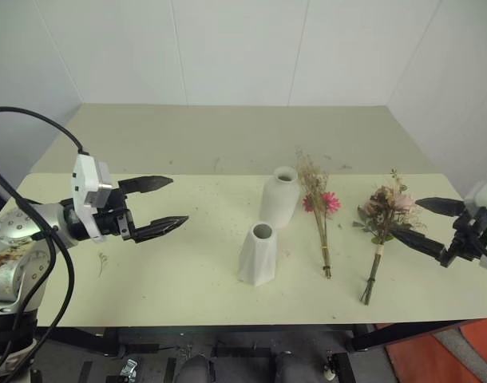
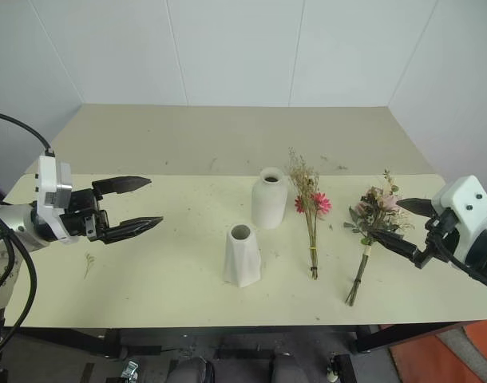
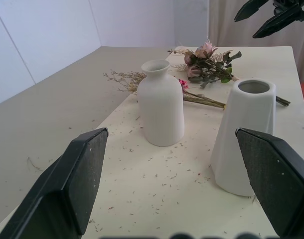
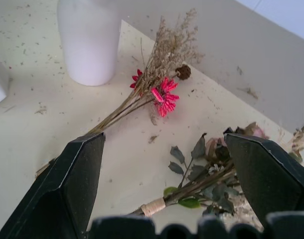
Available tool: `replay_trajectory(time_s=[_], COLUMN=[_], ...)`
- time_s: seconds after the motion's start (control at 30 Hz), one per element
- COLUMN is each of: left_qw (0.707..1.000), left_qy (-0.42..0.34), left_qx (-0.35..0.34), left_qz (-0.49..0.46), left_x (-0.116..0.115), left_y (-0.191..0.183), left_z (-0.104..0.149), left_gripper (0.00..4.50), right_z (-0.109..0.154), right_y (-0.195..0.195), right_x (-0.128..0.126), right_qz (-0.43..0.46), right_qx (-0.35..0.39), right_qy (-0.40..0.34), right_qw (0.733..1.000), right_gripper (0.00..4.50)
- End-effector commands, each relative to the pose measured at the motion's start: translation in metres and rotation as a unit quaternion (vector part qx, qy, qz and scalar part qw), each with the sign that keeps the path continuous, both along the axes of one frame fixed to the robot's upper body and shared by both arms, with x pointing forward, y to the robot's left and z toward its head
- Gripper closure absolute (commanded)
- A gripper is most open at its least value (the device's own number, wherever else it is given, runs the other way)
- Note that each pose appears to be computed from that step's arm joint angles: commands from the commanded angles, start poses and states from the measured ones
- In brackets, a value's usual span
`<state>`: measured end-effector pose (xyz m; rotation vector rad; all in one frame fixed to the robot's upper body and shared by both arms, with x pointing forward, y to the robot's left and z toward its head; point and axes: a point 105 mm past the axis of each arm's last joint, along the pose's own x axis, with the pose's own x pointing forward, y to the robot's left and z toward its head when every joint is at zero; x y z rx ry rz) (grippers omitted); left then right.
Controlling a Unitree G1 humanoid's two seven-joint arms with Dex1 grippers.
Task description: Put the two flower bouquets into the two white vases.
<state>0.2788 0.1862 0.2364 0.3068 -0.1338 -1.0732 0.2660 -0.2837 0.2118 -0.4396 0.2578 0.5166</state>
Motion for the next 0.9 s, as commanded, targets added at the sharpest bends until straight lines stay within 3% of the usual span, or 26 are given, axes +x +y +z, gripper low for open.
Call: replay_trajectory(time_s=[0.03,0.2,0.37,0.9], left_qw=[0.999,0.999,0.998,0.999], left_qy=[-0.026,-0.032,-0.031,-0.024], left_qx=[-0.006,-0.004,-0.008,-0.027], left_qz=[-0.019,-0.040,-0.047,-0.027], left_x=[-0.001,0.001,0.001,-0.012], left_y=[-0.004,-0.009,-0.012,-0.015], left_z=[0.012,0.016,0.015,0.005], left_gripper=[0.04,0.04,0.04,0.04], right_z=[-0.002,-0.011,-0.032,-0.064], right_y=[-0.009,-0.013,-0.026,-0.021], right_x=[0.003,0.008,0.014,0.055], right_qz=[-0.066,-0.139,-0.231,-0.303], right_qx=[0.004,0.057,0.090,0.179], right_qy=[0.061,0.166,0.287,0.418], right_qw=[0.996,0.975,0.925,0.838], right_gripper=[0.00,0.00,0.00,0.00])
